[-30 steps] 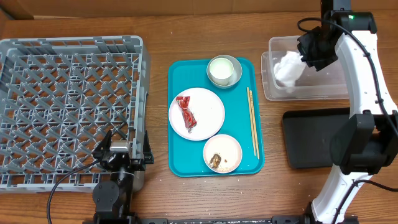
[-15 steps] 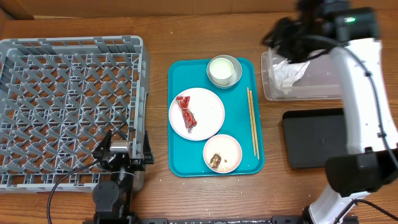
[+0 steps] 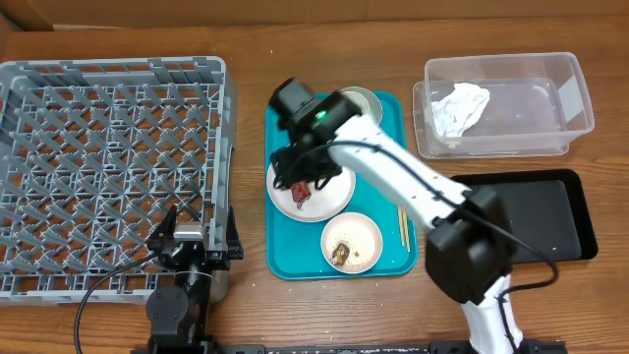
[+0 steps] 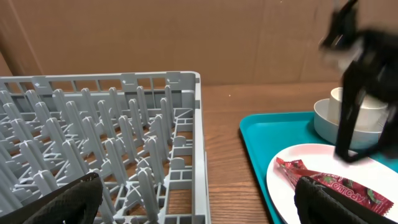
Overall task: Sort waste into correct bins and load items into the dishwasher
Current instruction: 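Return right gripper to the plate and grasp the red candy wrapper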
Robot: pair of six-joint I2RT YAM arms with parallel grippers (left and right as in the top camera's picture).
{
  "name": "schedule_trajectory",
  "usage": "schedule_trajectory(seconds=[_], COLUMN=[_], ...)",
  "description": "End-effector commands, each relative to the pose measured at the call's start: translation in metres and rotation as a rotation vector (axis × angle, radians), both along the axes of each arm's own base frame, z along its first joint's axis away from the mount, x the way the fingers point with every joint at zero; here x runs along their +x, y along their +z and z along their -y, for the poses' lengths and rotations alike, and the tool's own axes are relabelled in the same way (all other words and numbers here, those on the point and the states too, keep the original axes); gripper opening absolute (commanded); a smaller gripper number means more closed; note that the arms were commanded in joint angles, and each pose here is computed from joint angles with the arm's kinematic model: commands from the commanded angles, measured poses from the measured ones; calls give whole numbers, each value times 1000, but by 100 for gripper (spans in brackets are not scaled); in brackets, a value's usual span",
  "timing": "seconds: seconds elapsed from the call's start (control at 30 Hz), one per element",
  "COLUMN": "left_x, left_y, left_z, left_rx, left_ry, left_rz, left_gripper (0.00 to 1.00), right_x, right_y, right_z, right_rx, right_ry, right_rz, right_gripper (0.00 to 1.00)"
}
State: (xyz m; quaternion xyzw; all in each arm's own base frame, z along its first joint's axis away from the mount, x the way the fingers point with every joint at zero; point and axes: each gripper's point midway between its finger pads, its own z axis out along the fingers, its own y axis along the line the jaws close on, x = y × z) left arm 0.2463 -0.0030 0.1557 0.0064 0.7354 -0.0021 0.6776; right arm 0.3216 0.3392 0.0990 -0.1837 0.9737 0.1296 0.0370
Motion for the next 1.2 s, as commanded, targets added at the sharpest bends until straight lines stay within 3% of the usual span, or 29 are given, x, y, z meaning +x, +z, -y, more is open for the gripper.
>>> schedule_trajectory(seconds=[0.0,0.23,0.27,0.3,0.37,0.53,0.67,0.83,0.9,1.03,1.17], left_x=[0,0,0,0,0,0,0,0,0,0,0], left_y=[0,0,0,0,0,0,0,0,0,0,0], left_z=[0,0,0,0,0,0,0,0,0,0,0], left_rx=[-9,-9,-9,-9,-9,-9,-9,-9,-8,-9,-9], left_ry=[1,1,0,1,1,1,1,0,1,1,1], left_rz=[4,3,3,3,3,4,3,4,3,4,3], left_gripper=[100,100,100,100,100,100,100,100,100,100,100], right_x=[6,9,10,9,6,3,2,-5,-8,-4,14], right_y=[-10,-37,-39,-40,-40,-40,-41,-50,-55,-45,-1], right_z=[3,6,8,8,4,4,4,11,13,10,2], right_rx=[-110,-180,-182,-167,-135,-132,-134,-160,-169,-151,-77], right_ry=[18,22,13,6,9,-36,-47,-80,-84,-118,-135], right_rz=[95,93,83,62,34,12,8,-26,-34,-25,42], right_gripper=[85,87,85,64,49,48,25,21,4,4,4])
